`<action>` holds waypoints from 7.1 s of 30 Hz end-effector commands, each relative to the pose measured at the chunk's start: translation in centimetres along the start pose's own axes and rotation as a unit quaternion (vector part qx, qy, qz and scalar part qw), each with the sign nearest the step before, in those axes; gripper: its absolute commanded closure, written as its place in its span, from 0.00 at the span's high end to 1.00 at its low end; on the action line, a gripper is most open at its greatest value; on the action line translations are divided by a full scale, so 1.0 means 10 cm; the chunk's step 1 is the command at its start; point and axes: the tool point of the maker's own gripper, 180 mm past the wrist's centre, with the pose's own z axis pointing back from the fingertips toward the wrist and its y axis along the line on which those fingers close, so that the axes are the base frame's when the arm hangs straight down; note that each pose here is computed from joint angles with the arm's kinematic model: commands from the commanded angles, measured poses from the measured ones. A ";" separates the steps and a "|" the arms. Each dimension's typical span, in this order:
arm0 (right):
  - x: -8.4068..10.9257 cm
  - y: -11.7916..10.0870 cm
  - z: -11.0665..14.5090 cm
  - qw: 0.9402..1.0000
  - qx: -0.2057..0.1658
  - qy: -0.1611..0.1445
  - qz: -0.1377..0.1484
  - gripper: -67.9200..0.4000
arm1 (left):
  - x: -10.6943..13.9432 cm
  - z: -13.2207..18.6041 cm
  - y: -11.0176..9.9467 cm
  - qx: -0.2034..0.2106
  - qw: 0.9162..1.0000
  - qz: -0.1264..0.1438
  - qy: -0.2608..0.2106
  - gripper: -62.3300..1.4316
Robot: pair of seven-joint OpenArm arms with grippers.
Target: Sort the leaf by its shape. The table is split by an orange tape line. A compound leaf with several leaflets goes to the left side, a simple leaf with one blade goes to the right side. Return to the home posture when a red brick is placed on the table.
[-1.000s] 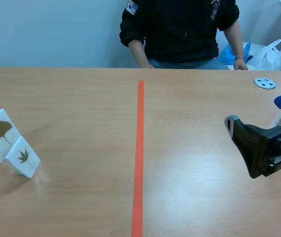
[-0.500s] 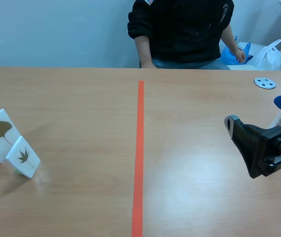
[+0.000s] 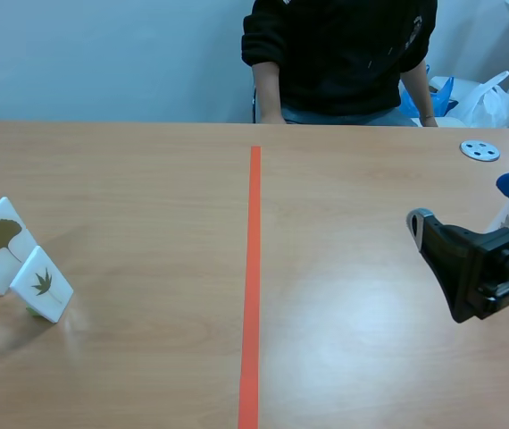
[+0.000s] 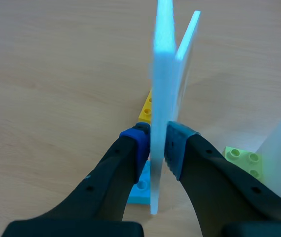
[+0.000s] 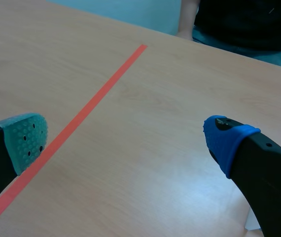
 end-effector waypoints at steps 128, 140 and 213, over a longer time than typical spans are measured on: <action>-0.76 1.09 -1.43 0.989 0.144 -0.012 0.026 1.00 | 0.64 0.97 -2.26 -0.368 0.929 -0.035 0.004 1.00; -0.90 1.49 -1.79 0.986 0.164 0.003 0.034 1.00 | 0.65 0.97 -2.26 -0.368 0.929 -0.034 0.003 1.00; -0.67 -0.53 0.26 0.996 -0.091 -0.017 -0.017 0.03 | 0.66 0.97 -2.26 -0.369 0.929 -0.033 0.000 1.00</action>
